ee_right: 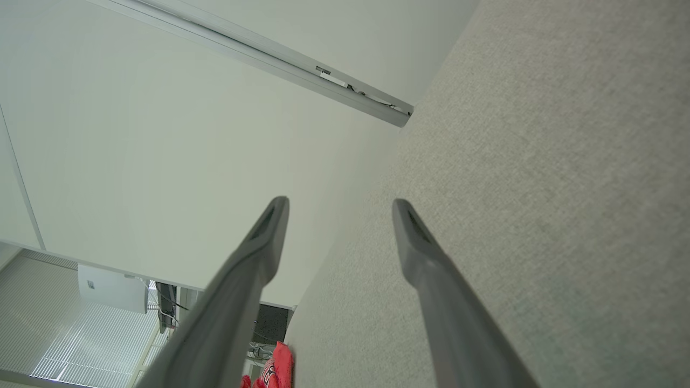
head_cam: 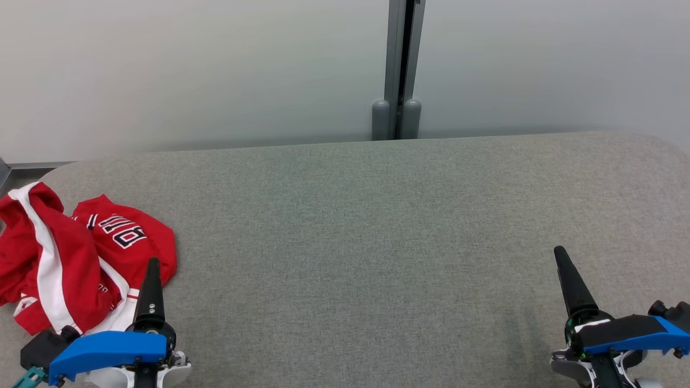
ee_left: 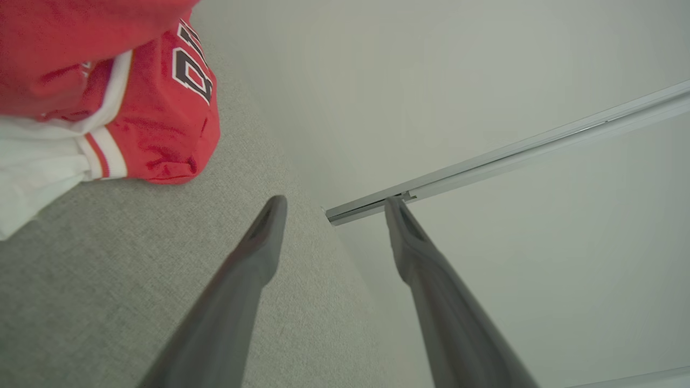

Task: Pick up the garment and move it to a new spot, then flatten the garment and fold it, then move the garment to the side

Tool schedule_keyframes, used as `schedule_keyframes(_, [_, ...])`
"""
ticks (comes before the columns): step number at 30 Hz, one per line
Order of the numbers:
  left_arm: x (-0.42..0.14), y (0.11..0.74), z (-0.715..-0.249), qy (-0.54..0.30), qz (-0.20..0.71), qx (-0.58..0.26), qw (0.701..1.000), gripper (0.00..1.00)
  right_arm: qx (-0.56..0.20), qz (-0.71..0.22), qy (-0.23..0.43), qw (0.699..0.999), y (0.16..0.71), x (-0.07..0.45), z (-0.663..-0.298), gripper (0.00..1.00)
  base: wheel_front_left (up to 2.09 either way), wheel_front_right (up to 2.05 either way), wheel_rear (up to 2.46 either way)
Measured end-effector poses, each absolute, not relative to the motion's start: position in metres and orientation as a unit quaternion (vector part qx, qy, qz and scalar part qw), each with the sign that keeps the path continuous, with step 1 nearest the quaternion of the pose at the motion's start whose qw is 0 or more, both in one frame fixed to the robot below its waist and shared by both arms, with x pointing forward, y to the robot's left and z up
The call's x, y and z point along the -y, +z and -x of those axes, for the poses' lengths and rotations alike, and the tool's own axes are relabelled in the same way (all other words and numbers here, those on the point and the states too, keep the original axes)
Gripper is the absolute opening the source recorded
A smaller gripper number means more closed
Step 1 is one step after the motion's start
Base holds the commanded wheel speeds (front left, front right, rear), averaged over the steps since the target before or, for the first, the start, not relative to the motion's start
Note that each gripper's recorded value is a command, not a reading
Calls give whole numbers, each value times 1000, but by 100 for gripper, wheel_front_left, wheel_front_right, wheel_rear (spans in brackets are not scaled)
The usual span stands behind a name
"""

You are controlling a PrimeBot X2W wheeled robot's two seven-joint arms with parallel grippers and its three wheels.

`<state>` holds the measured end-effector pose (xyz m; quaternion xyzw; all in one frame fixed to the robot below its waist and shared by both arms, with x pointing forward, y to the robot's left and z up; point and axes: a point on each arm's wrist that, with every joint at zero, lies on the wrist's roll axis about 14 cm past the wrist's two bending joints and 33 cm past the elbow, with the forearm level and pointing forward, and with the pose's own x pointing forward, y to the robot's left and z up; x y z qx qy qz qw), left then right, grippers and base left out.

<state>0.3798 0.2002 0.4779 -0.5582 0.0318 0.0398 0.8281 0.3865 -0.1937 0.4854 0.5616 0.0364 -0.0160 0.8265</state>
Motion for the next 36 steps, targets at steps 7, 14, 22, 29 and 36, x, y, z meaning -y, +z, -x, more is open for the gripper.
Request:
schedule_keyframes(7, [-196, 475, -380, 34, 495, -40, 867, 100, -38, -506, -15, 861, 484, 193, -388, 100, 0, 0, 0])
schedule_keyframes(14, [-197, 474, -379, 30, 433, -43, 900, 100, -37, -455, -11, 890, 485, 192, -390, 100, 0, 0, 0])
schedule_keyframes(22, [-196, 476, -380, 24, 378, -39, 925, 100, -34, -403, -3, 915, 486, 189, -391, 100, 0, 0, 0])
schedule_keyframes(29, [-193, 479, -381, 16, 331, -33, 943, 100, -30, -357, 4, 934, 488, 189, -391, 100, 0, 0, 0])
schedule_keyframes(36, [-190, 479, -378, 9, 292, -30, 956, 100, -24, -319, 7, 947, 489, 189, -390, 100, 0, 0, 0])
